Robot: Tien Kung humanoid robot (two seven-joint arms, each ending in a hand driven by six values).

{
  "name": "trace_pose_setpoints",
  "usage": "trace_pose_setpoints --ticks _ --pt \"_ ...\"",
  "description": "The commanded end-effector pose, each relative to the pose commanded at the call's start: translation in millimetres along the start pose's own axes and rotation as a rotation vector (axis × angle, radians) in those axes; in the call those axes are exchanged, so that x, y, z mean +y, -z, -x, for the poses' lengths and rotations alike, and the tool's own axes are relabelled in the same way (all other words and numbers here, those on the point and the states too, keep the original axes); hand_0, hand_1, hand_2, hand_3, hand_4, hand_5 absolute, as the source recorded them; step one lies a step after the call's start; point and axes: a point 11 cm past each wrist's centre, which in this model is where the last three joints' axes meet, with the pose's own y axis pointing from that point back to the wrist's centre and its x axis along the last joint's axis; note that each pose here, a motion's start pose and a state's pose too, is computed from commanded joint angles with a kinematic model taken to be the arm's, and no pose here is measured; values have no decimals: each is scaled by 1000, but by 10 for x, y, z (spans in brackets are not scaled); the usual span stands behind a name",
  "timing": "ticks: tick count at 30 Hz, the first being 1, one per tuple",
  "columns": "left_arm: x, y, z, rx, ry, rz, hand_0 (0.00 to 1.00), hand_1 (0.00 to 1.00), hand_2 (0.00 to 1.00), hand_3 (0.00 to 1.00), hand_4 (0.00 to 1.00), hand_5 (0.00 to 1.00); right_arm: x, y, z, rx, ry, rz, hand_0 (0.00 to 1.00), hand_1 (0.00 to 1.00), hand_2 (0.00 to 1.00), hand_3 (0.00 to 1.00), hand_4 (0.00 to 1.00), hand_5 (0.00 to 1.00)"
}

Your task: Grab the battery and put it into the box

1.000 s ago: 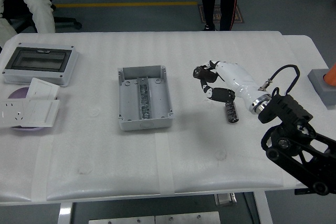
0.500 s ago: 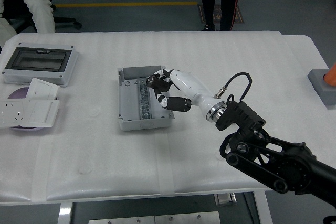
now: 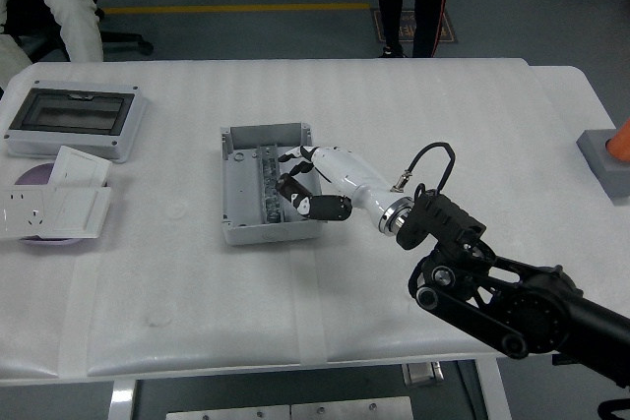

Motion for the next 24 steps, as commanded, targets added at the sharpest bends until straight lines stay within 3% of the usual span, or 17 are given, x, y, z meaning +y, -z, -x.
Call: trace_pose_setpoints --ticks 3,4,7,9,10,13,24 --pt "1 1 -1 0 1 -1 357 593 561 514 315 2 2 -16 3 3 4 3 935 710 735 863 594 343" --pt "0 2 0 0 1 -1 350 583 554 504 180 2 4 -27 1 5 5 6 965 713 744 926 707 412" --pt "0 1 2 -1 2 -2 350 583 554 504 180 2 17 -81 -33 12 1 18 965 713 744 926 707 412" --pt "3 -5 0 0 1 0 350 583 554 504 180 2 43 -171 -106 22 -12 39 965 713 744 926 707 412" --pt "4 -9 -1 0 1 2 347 581 551 499 128 2 67 -244 -161 30 -21 55 985 720 748 942 798 453" --pt "7 -20 -4 2 1 7 347 581 551 499 128 2 162 -498 -326 75 -34 118 985 720 748 942 798 453" --pt "29 -52 -36 5 -3 16 349 584 547 496 141 2 656 -1219 -657 365 157 312 981 709 749 921 837 466"
